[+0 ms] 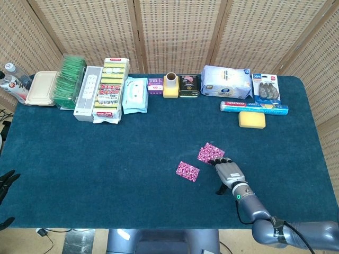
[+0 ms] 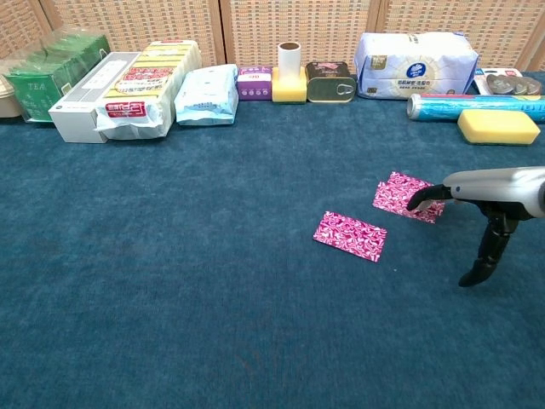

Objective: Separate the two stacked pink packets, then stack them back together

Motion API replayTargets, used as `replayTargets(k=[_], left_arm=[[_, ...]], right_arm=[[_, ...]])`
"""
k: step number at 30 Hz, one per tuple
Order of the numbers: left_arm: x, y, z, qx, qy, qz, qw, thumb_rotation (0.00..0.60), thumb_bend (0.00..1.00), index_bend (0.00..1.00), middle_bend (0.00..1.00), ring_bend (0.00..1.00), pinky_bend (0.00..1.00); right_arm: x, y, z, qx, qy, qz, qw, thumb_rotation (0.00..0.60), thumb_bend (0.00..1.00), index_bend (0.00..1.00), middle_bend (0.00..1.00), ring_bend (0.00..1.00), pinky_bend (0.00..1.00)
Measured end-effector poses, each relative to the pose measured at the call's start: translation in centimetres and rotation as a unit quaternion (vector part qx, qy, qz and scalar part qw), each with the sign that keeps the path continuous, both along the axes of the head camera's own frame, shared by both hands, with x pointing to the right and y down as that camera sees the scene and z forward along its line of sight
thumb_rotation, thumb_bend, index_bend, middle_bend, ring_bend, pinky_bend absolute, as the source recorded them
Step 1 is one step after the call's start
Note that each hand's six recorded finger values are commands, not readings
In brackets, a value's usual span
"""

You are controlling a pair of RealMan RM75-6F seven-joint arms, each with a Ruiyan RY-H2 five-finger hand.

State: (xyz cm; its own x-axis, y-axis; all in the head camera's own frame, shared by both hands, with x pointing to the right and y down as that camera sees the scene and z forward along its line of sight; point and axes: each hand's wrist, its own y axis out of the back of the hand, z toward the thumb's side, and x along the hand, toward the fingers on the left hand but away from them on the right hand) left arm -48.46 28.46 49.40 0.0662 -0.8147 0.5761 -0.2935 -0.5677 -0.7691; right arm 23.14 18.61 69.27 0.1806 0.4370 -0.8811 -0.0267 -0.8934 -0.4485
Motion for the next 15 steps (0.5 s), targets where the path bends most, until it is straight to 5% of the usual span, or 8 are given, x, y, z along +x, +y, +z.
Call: replayTargets(k=[15], left_arm=[[0.0,0.0,0.1,-0.002,0.0,-0.001,1.0,0.6,0.02,0.0,0.0,0.0,0.04]], right_arm=[[-3.6,-0.2,0.3,0.001,-0.009,-0.019,0.9998,0.6,0.0,0.08,0.11,0.0,0.04]])
